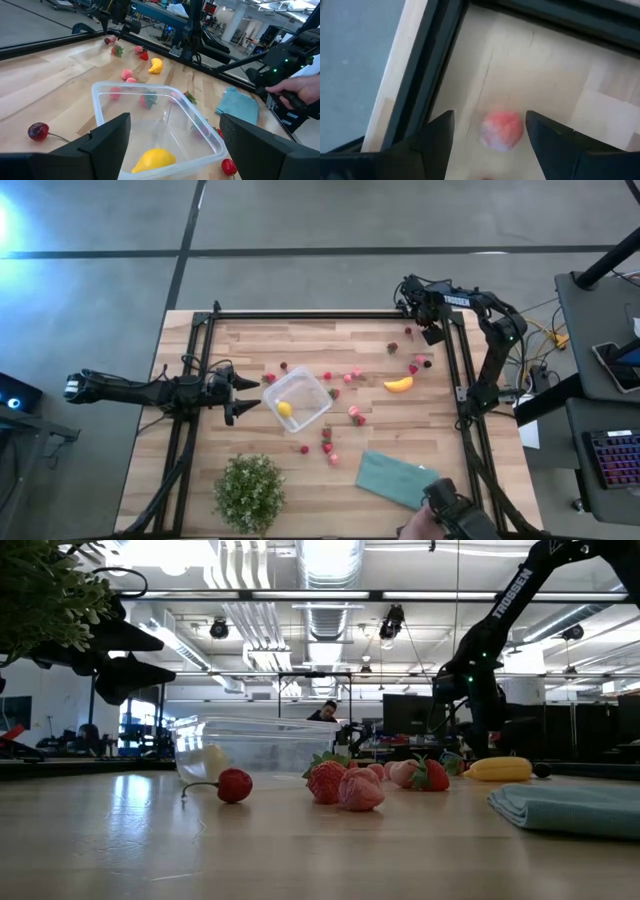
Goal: Pick and placing Produce into tupperware
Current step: Put the pink peach into the transparent bin, then put the black plum into the transparent bin
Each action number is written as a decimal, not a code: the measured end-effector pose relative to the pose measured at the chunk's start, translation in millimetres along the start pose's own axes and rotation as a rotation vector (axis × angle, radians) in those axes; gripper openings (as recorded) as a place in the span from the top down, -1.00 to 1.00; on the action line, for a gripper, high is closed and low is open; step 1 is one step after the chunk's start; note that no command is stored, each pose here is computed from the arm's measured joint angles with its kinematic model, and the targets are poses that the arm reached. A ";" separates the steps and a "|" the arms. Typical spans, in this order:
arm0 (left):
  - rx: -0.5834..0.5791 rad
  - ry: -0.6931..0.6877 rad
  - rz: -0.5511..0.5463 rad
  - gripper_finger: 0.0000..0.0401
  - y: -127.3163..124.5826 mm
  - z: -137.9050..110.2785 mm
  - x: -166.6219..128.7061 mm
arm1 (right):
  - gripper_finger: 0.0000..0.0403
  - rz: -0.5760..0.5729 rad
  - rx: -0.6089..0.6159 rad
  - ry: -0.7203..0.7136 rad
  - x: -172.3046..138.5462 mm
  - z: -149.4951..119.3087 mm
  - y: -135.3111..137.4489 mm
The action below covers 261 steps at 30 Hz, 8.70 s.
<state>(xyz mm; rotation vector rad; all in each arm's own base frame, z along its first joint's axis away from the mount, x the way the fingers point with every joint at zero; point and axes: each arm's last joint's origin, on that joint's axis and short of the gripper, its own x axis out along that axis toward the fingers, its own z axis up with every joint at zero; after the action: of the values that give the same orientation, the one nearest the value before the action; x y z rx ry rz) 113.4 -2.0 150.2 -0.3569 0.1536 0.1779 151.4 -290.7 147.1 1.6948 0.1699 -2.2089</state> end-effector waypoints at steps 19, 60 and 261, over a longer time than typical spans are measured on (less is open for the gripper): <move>0.000 -0.001 0.000 -0.46 0.0 0.1 0.0 | 0.33 -0.002 -0.017 -0.011 1.9 -1.0 -1.6; 0.000 -0.001 -0.001 -0.46 0.0 0.1 0.0 | 0.49 0.977 -1.373 0.493 -157.1 -182.7 -82.9; 0.000 -0.001 -0.001 -0.46 0.0 0.1 -0.1 | 0.44 0.067 -1.687 0.121 -24.0 -35.6 -132.4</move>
<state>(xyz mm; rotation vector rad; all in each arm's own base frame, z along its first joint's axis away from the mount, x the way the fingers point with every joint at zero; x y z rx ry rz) 113.3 -1.9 150.3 -0.3572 0.1522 0.1775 143.5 -151.8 144.7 0.7223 1.4315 -1.0153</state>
